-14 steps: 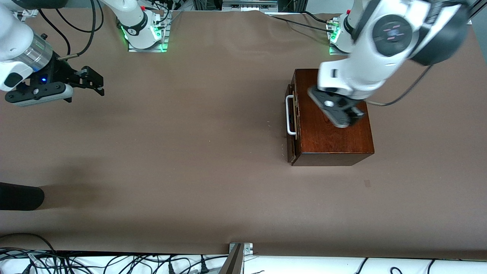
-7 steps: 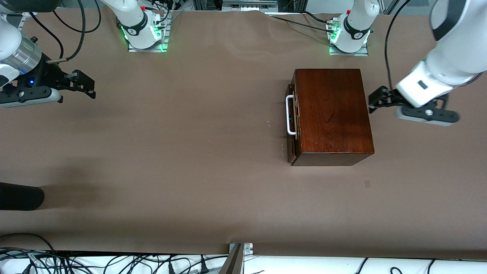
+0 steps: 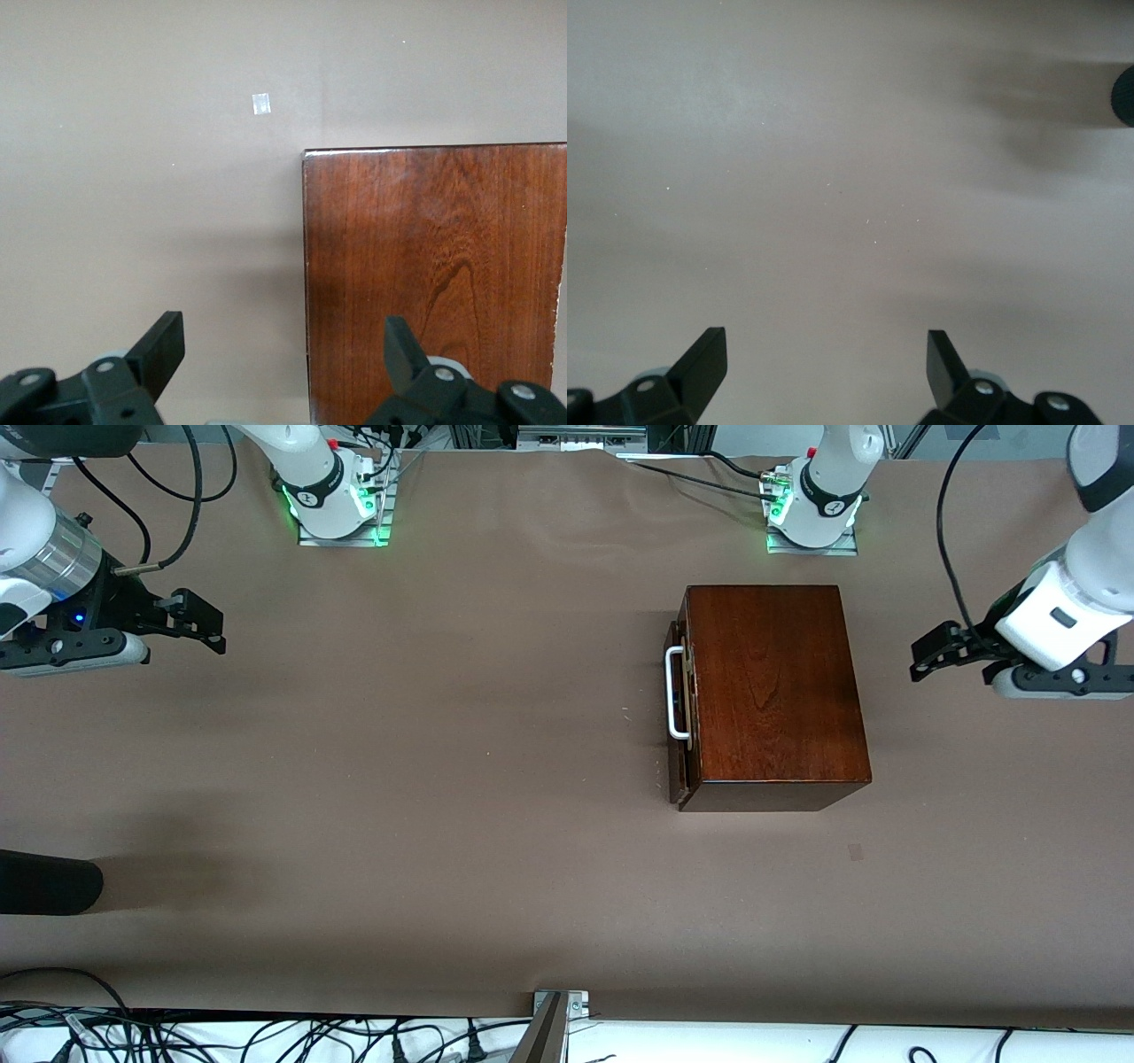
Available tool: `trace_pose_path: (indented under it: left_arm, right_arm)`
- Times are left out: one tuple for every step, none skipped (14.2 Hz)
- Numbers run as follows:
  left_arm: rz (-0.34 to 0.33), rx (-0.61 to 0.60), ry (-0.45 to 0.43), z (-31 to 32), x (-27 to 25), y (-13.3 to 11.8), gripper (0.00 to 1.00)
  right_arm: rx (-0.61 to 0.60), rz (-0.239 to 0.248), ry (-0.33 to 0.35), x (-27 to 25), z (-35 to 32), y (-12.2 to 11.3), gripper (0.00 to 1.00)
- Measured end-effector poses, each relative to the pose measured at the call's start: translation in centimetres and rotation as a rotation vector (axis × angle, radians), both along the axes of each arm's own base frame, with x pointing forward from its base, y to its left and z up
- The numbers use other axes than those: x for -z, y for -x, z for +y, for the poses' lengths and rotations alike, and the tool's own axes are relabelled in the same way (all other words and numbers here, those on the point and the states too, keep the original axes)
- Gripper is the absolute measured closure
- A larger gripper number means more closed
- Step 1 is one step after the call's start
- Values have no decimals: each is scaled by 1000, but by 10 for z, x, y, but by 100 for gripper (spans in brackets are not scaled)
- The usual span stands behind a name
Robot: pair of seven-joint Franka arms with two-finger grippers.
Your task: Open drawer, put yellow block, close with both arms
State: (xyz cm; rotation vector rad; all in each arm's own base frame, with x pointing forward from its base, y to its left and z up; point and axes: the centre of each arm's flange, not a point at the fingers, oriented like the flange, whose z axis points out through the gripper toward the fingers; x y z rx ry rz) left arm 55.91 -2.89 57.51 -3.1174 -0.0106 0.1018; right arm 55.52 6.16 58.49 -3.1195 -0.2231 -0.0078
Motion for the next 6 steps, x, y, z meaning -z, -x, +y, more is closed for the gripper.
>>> trace_pose_path:
  left_arm:
    - [-4, 0, -2, 4, -4, 2, 0]
    - [-8, -1, -8, 7, -7, 4, 0]
    - [-9, -5, -14, 10, -9, 6, 0]
    - [-8, -9, -17, 14, -9, 7, 0]
    - [-6, -11, -17, 18, -8, 7, 0]
    - [-4, -8, -17, 20, -7, 7, 0]
  right_arm:
    - [3, 0, 0, 0, -2, 0, 0]
    - [7, 0, 0, 0, -4, 0, 0]
    - [9, -1, 0, 0, -5, -1, 0]
    - [10, -1, 0, 0, -5, -1, 0]
    - [11, -1, 0, 0, -6, -1, 0]
    - [14, 0, 0, 0, -8, -1, 0]
